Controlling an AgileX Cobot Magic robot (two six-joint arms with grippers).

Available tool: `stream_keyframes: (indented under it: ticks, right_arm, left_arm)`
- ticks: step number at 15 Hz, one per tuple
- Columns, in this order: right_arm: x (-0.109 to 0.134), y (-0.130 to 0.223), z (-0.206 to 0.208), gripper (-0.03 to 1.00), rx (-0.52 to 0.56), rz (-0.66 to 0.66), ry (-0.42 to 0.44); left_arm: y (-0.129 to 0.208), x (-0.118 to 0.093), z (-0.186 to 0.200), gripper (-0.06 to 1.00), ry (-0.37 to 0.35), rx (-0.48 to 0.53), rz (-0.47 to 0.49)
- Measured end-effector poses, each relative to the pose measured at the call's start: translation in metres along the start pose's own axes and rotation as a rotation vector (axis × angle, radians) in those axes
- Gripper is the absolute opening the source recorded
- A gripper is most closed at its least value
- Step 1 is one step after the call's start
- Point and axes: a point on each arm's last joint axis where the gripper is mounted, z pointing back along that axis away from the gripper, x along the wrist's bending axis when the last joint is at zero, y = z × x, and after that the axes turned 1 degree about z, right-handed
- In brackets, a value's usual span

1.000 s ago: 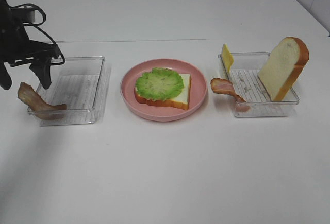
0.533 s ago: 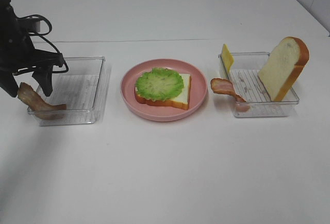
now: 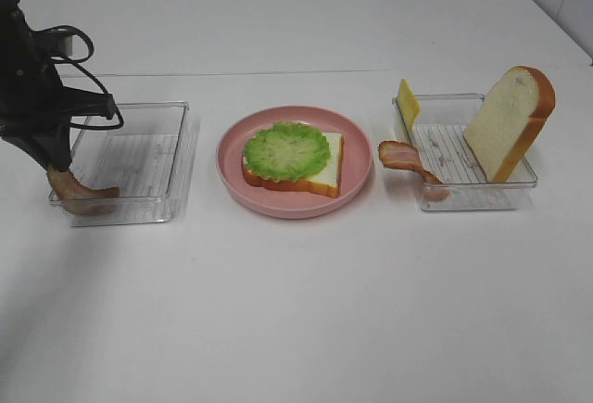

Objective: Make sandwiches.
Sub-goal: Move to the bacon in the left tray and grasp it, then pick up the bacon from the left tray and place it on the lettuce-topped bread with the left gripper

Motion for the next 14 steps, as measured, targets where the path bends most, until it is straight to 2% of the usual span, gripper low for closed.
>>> stream_keyframes:
  ticks: [2,4,7,10,11,14]
  right_arm:
    - [0.0,0.0,0.0,0.87,0.0,0.0,0.0]
    - [0.0,0.0,0.0,0.87,0.0,0.0,0.0]
    - [0.0,0.0,0.0,0.87,0.0,0.0,0.0]
    - [0.0,0.0,0.0,0.87,0.0,0.0,0.0]
    - [0.0,0.0,0.0,0.87,0.0,0.0,0.0]
    - [0.0,0.0,0.0,0.87,0.0,0.0,0.0]
  left_arm:
    - [0.0,0.0,0.0,0.01,0.0,0.0,-0.007]
    - [0.0,-0.001,0.0,0.0,0.006,0.001,-0.008]
    - [-0.005,-0.009,0.008,0.0,0.09,-0.018,-0.016]
    - [-0.017,-0.025,0.029,0.0,0.245,-0.077,0.001]
    - [-0.023,-0.034,0.041,0.0,0.332,-0.112,0.015]
    - [-0.028,-0.047,0.05,0.0,0.489,-0.154,0.038]
